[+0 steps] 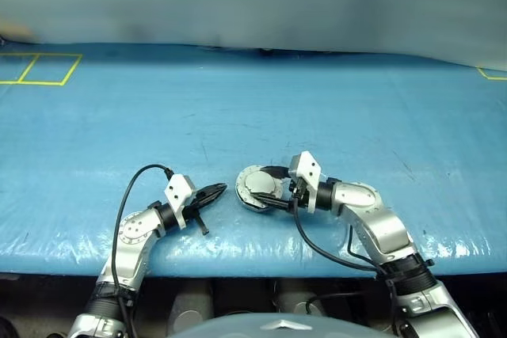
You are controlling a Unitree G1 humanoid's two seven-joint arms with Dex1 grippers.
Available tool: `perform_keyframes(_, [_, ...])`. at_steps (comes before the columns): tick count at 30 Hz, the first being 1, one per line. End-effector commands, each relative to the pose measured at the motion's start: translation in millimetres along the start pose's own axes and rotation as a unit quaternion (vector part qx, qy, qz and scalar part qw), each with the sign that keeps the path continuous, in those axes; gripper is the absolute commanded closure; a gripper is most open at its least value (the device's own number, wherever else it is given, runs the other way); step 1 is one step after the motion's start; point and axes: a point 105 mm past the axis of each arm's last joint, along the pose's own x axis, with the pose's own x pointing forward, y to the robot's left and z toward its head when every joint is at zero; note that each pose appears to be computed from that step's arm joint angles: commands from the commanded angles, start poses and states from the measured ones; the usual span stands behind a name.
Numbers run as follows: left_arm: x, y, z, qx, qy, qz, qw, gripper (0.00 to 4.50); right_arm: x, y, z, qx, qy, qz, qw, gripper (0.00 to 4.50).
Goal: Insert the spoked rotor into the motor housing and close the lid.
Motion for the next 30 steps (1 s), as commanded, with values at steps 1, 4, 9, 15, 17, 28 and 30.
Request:
perform_keyframes(1, [2,0,7,0.010,-0.011,-0.001,1.000,4.50,4,3,9,-0.031,-0.012,0.007,0.999,1.50])
perform_keyframes(4, [2,0,7,0.010,-0.011,-0.001,1.000,4.50,7,0,6,-0.027,-0.011,-0.003,1.000,1.50])
perform_keyframes(9, [1,0,6,0.010,-0.010,0.000,1.000,4.50,11,0,2,-0.025,-0.006,-0.003,1.000,1.50])
perform_keyframes(15, [0,0,6,0.010,-0.010,0.001,1.000,4.50,10,-1,-5,-0.037,0.018,-0.005,0.999,1.50])
perform_keyframes(17, [0,0,7,0.010,-0.010,0.000,1.000,4.50,9,-5,-11,-0.046,0.040,-0.017,0.998,1.50])
perform_keyframes(28, [3,3,13,0.007,-0.025,0.008,1.000,4.50,5,-9,-23,-0.053,0.072,-0.020,0.996,1.50])
perform_keyframes(30, [5,8,23,-0.004,-0.051,0.025,0.998,4.50,5,-8,-23,-0.050,0.071,-0.018,0.996,1.50])
